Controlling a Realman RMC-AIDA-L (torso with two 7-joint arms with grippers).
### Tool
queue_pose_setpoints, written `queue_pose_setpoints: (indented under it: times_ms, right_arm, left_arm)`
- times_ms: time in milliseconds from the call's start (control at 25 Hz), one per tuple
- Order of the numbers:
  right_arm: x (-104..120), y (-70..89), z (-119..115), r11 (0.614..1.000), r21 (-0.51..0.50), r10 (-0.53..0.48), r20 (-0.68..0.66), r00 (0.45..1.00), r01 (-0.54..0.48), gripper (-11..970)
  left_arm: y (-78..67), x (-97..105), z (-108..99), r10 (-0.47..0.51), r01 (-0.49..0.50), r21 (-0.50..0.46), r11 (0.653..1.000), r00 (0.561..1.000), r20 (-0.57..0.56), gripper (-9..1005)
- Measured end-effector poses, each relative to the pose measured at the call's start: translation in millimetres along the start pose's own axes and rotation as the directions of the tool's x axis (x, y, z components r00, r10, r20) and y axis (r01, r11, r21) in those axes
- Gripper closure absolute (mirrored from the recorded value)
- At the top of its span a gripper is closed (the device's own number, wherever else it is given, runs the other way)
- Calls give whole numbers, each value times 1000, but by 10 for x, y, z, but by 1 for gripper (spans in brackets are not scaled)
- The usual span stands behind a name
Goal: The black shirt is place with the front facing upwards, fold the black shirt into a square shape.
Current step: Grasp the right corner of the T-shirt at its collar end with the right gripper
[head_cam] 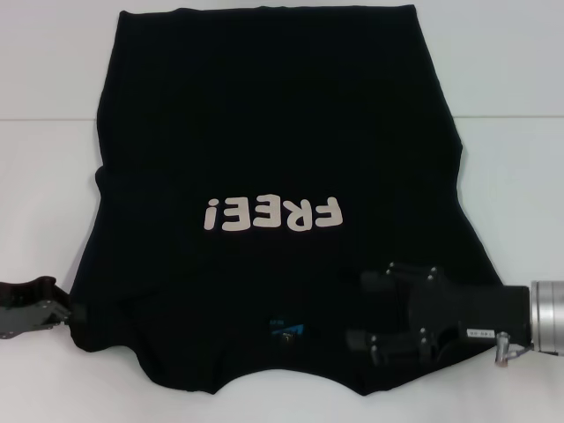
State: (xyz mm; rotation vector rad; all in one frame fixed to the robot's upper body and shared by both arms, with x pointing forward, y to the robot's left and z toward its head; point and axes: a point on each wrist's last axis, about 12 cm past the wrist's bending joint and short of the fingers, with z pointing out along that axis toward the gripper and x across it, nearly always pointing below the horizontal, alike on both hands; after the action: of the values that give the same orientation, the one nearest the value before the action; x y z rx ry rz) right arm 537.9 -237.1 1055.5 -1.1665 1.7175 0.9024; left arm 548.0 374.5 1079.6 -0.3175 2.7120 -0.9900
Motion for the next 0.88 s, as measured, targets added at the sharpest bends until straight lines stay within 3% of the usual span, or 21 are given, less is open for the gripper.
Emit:
queue_pose_setpoints:
  times_ms: [120,280,440,600,720,880]
  right_arm:
    - [-98,-88,-89,997,30,69,-4,998,-69,43]
    - [-362,-269,-319,968,112,231,-43,972,-226,43]
    - [-646,-450,-594,870,244,464,-115,878,-428,43]
    - [-872,-579,-828,700,387,692,-165,702,-600,43]
    - [-963,-585,-939,598,454,793,-217,570,-660,44]
    - [-908,-574,-979,558,551,826,-297,479,-620,44]
  left_arm:
    - [-10,1,-16,17,-17,13,1000,1000,-3,995]
    - [-23,-13,-31,33,-33,14,999,999,-5,995]
    - [-45,-31,-27,58,-58,10,998,998,-10,994]
    - [-61,-45,-51,84,-84,19,996,996,-12,994]
    - [-75,-59,-74,108,-107,25,994,994,-10,994]
    - [-81,-66,-83,122,-122,24,992,992,-10,994]
